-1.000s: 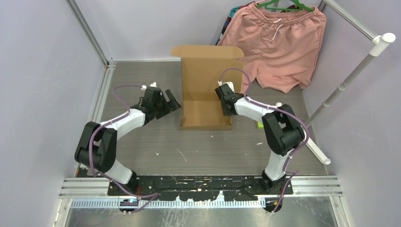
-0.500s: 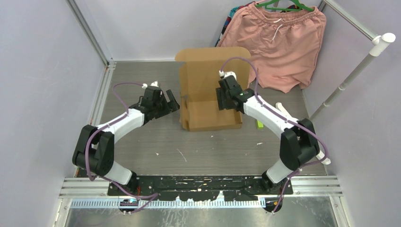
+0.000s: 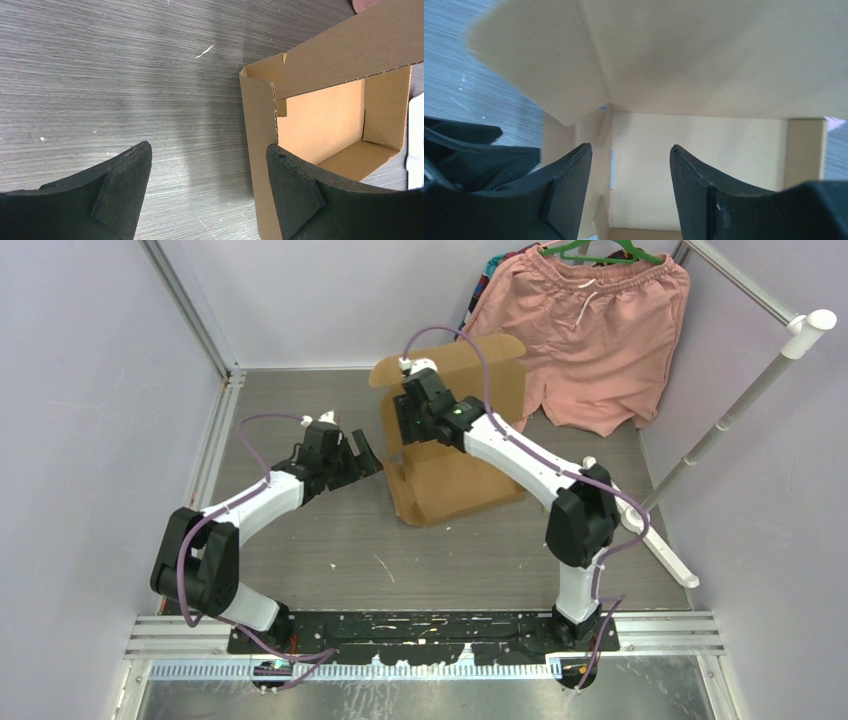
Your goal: Fold the paper box
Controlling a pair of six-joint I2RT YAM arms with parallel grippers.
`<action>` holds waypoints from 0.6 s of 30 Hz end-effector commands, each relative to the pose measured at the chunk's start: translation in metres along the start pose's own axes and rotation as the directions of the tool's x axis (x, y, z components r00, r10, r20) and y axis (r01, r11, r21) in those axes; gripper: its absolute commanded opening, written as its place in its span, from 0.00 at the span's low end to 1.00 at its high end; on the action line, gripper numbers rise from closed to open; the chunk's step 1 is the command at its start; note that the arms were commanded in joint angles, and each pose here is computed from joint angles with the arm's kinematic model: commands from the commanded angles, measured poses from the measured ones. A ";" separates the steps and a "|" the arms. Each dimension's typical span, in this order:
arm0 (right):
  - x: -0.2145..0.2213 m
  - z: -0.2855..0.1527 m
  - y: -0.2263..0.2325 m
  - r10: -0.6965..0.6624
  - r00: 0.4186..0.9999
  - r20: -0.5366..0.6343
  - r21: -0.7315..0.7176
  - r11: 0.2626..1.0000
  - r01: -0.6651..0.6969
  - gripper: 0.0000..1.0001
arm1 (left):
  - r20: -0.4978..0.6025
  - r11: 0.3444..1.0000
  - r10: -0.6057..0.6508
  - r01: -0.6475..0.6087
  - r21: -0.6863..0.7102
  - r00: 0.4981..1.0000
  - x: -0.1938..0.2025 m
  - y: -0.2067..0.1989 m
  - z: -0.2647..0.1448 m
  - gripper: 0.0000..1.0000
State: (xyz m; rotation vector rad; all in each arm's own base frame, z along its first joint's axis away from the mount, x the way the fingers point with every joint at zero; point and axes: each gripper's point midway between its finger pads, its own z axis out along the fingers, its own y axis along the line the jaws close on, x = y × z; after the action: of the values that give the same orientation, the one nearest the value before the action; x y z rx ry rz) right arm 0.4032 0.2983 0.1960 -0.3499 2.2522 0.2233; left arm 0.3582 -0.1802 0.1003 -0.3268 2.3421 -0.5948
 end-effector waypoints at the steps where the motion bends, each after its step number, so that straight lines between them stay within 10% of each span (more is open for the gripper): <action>1: -0.036 -0.019 0.036 -0.049 0.996 0.078 -0.024 0.998 0.050 0.65 | 0.070 0.999 0.030 -0.032 0.033 0.997 -0.017 -0.010 -0.013 0.84; 18: -0.038 0.001 0.063 -0.133 0.986 0.100 0.330 0.939 0.093 0.65 | 0.079 0.997 -0.080 0.081 -0.015 0.994 -0.016 0.035 -0.043 0.84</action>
State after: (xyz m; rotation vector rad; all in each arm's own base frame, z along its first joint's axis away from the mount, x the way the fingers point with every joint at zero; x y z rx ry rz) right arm 0.3896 0.3859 0.2158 -0.4305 2.1569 -0.0109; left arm 0.3416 -0.1267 0.1075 -0.4635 2.2980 -0.5372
